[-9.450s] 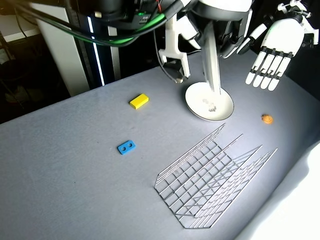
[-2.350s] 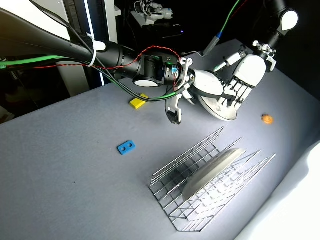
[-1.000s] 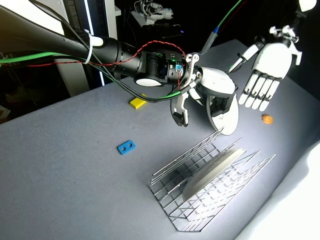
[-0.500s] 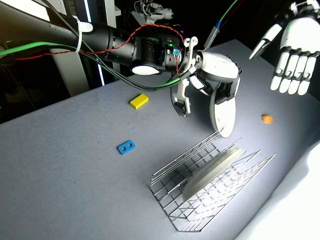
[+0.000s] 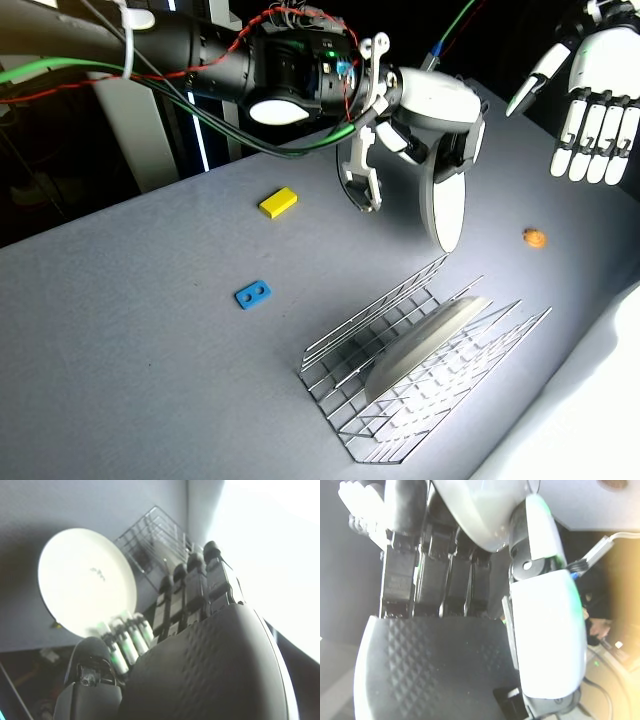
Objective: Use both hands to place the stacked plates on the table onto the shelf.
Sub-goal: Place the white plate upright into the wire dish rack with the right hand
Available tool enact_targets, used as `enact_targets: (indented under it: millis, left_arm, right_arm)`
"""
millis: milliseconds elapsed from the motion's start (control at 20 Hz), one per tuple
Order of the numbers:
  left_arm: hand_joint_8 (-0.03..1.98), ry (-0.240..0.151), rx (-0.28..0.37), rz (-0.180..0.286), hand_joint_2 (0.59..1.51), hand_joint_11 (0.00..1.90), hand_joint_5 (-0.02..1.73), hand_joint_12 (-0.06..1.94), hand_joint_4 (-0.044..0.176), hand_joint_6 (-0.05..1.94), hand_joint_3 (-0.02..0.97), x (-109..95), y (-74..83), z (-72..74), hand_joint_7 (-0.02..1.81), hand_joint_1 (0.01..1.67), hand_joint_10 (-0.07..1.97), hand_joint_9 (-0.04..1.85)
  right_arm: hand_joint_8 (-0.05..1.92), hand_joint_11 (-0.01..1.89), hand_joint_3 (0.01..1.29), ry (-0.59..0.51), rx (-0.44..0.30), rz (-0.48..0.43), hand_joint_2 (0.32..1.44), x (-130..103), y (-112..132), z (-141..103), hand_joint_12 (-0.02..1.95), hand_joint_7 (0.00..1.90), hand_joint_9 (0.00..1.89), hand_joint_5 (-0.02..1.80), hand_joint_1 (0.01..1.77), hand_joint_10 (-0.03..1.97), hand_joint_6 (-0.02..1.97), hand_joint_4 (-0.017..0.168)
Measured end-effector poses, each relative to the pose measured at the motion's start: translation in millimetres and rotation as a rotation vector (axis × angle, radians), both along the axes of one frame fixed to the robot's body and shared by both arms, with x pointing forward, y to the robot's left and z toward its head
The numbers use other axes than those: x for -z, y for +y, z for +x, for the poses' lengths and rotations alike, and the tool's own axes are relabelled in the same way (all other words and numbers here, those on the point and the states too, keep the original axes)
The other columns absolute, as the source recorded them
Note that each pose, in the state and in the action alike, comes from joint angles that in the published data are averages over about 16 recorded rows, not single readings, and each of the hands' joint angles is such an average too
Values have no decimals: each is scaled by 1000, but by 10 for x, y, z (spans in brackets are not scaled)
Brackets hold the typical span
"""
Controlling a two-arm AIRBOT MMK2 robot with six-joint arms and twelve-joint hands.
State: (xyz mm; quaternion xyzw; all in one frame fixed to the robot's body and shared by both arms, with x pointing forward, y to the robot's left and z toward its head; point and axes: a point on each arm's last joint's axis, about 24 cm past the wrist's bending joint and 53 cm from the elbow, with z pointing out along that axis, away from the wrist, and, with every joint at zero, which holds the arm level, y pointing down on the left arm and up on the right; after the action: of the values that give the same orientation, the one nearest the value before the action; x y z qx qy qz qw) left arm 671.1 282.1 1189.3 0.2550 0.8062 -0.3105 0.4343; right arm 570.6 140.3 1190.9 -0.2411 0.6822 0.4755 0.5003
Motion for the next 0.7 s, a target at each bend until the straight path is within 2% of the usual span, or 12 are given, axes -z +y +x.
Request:
enact_targets:
  millis: [250,700]
  left_arm:
    - [0,-2,-16,21,1220,17,96,89,1,3,15,37,55,27,89,16,21,61]
    - [0,1,-29,47,1219,17,98,72,1,2,15,92,112,43,82,16,21,54]
  right_arm:
    - [1121,1151,14,126,-9,20,1070,-133,-152,36,1198,1026,1341,708,1133,488,1137,-7]
    - [990,1165,15,339,83,80,1069,-413,-521,322,1171,1072,1352,734,1152,509,1126,-7]
